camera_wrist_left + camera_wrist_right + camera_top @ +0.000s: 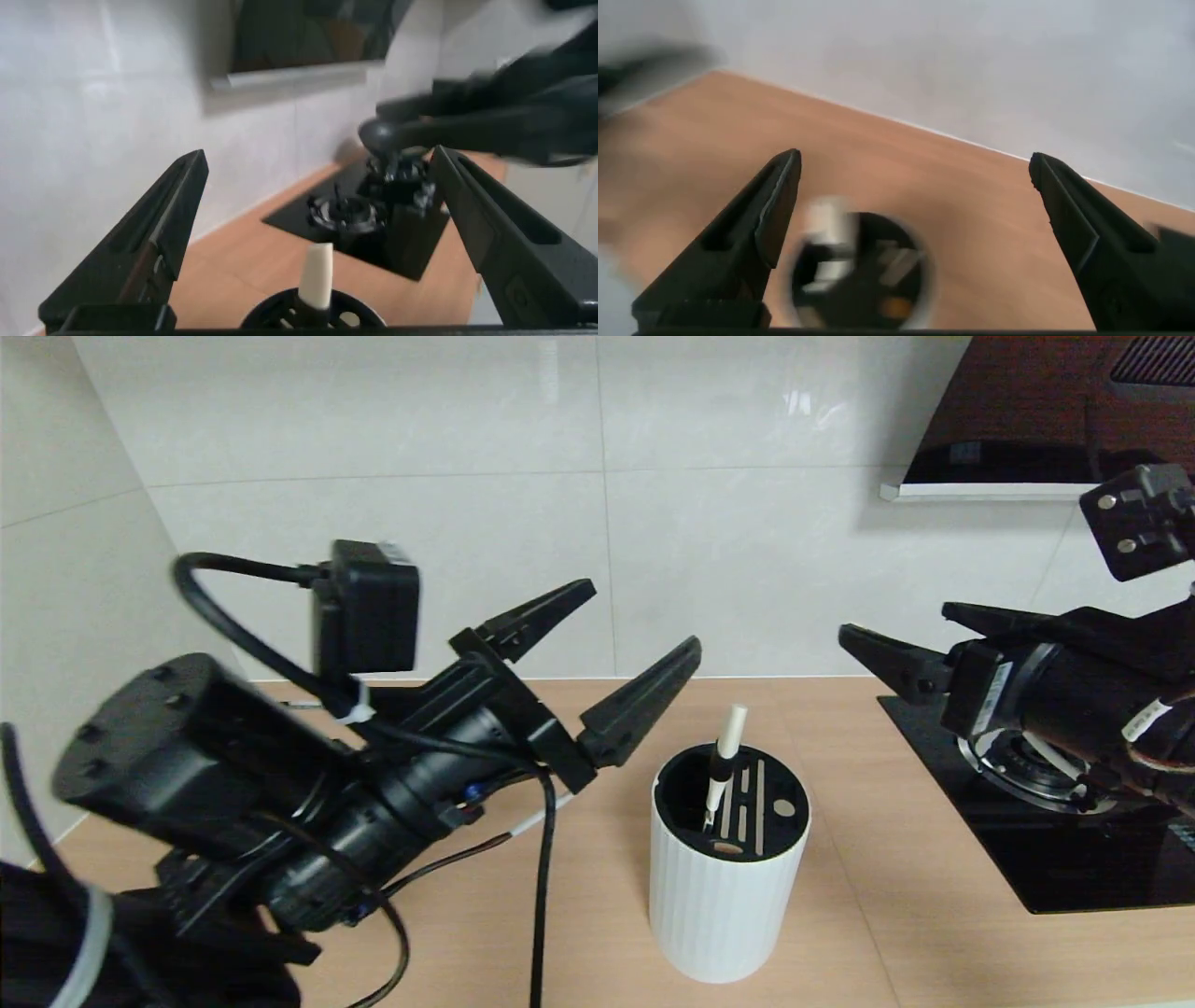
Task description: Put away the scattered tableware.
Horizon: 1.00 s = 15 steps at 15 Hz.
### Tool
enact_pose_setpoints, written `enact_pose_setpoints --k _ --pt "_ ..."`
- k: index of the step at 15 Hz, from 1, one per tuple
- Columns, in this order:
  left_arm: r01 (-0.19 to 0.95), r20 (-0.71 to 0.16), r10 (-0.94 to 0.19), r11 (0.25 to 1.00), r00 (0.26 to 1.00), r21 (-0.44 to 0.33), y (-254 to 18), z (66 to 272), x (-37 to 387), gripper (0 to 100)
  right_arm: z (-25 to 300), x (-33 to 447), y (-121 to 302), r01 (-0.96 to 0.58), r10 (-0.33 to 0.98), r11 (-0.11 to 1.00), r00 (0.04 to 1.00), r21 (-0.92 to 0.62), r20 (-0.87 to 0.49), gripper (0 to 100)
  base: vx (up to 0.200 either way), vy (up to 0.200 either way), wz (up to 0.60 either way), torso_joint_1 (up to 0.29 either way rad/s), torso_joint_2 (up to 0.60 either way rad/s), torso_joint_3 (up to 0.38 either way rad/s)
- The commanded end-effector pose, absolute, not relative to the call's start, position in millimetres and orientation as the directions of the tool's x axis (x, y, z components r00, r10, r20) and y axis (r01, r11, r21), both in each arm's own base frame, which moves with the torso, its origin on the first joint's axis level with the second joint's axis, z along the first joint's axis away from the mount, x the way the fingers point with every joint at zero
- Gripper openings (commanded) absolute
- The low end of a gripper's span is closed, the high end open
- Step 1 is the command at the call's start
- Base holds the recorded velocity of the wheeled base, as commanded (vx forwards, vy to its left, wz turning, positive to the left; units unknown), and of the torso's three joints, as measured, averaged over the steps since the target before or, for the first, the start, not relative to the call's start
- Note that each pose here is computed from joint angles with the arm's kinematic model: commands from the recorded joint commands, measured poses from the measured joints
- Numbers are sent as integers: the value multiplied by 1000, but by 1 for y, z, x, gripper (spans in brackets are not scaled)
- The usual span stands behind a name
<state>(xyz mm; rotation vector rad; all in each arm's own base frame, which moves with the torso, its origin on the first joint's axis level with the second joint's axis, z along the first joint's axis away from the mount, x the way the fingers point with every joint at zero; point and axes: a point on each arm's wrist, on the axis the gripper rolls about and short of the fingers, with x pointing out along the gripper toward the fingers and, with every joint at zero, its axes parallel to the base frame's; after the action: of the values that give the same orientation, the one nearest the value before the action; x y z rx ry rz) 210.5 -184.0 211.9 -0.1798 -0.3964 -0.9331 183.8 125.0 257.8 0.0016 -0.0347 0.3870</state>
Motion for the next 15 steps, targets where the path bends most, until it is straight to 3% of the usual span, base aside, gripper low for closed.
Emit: enact_pose_setpoints --k 1,2,3,5,7,12,15 --pt "757 468 -673 653 574 11 -131 229 162 100 241 163 79 -248 247 969 968 16 30 100 0 0 0 0 0 0" --pt "737 462 -656 676 596 9 -121 227 158 100 237 157 71 -224 223 974 974 20 33 100 0 0 0 0 0 0" --pt "678 458 -601 735 655 -5 -93 221 147 100 232 139 47 -138 135 990 989 33 58 100 0 0 0 0 0 0" --pt "649 483 -557 760 676 -31 -70 218 123 100 231 115 22 -38 29 996 992 76 120 100 0 0 0 0 0 0" --pt "575 465 -493 817 735 -43 -45 204 95 100 234 81 9 -44 18 992 976 115 219 100 0 0 0 0 0 0" --pt "431 489 -352 901 798 -55 -8 189 17 100 212 1 -2 -42 18 994 976 105 216 100 0 0 0 0 0 0" --pt "410 455 -347 911 820 -43 -1 176 -31 100 198 -23 -5 3 -23 997 972 83 232 100 0 0 0 0 0 0"
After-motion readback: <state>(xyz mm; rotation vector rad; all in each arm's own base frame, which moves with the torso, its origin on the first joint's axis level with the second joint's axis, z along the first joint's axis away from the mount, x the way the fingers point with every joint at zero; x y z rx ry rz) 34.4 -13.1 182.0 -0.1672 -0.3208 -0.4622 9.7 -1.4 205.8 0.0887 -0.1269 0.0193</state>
